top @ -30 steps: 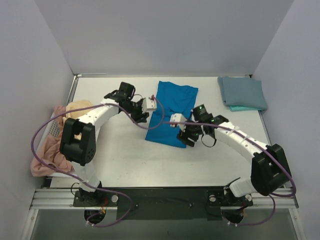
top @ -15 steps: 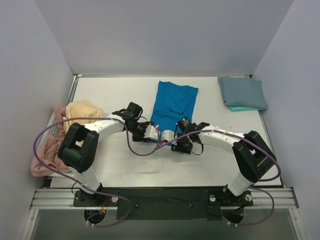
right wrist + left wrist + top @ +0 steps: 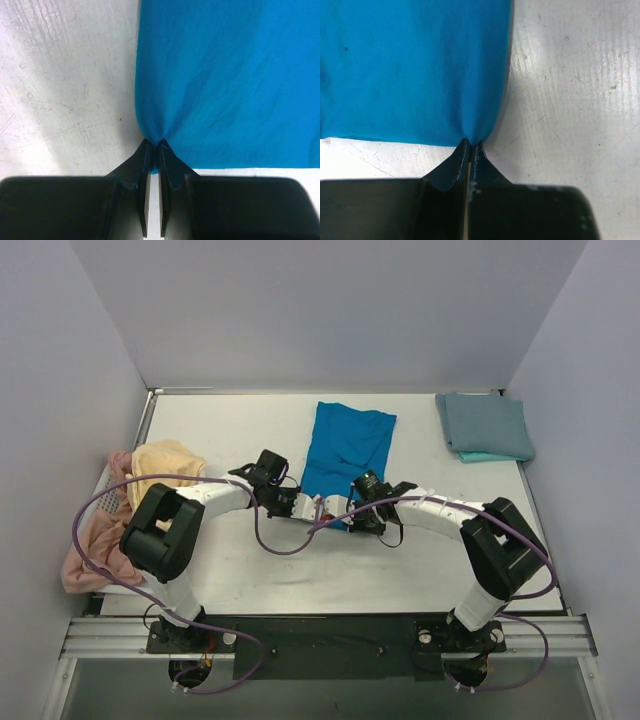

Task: Fold and stack the t-shirts
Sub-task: Grab one side of the 2/3 rectangular tshirt with both arms, then fold the long partially folded tshirt into a neat square

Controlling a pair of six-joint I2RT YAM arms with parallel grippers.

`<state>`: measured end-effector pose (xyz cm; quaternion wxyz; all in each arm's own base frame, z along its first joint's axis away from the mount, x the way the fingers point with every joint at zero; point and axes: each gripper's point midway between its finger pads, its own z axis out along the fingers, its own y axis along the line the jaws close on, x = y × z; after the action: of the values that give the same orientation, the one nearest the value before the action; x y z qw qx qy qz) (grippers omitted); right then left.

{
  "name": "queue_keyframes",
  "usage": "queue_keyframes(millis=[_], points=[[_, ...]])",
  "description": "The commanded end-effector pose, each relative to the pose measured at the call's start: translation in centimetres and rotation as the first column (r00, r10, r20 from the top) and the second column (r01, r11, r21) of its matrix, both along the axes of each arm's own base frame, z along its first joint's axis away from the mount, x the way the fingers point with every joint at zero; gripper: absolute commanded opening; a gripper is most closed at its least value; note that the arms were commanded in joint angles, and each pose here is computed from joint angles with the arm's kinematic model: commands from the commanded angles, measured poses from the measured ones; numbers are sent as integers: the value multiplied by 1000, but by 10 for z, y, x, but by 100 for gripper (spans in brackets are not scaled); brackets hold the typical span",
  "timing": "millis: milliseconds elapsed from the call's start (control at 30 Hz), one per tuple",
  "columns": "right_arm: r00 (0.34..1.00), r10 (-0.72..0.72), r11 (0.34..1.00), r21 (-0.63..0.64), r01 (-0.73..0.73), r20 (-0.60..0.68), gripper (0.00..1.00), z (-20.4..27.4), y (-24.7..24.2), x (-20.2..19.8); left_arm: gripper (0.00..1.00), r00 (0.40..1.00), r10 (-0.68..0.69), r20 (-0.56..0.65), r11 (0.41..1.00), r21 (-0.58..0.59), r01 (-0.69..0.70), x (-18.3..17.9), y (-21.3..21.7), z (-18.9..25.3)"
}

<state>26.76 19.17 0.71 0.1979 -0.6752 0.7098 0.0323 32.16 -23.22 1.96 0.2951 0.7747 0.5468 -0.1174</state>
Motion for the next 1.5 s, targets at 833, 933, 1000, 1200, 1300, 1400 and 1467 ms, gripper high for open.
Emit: queue_keyframes(millis=[833, 933, 1000, 1200, 1300, 1400, 1467], points=[[892, 178, 918, 396, 1, -415, 0, 152, 19, -205, 0, 865, 43, -500, 987, -113, -114, -219, 29, 167], [901, 100, 915, 394, 83, -423, 0, 150, 20, -173, 0, 857, 166, -489, 962, -112, -251, -187, 22, 173], [919, 32, 910, 393, 136, -392, 0, 148, 19, -144, 0, 843, 235, -483, 935, -126, -332, -161, 18, 178], [906, -128, 879, 378, 292, -403, 0, 144, 18, -67, 0, 765, 416, -492, 837, -121, -533, -86, 19, 178], [889, -175, 860, 375, 347, -422, 0, 142, 14, -40, 0, 747, 444, -494, 829, -90, -552, -65, 14, 165], [863, -212, 855, 340, 391, -459, 0, 129, 12, -20, 0, 736, 476, -482, 813, -78, -577, -40, 8, 154], [843, -247, 843, 323, 429, -477, 0, 124, 10, -5, 0, 722, 507, -470, 799, -58, -598, -23, 7, 146]])
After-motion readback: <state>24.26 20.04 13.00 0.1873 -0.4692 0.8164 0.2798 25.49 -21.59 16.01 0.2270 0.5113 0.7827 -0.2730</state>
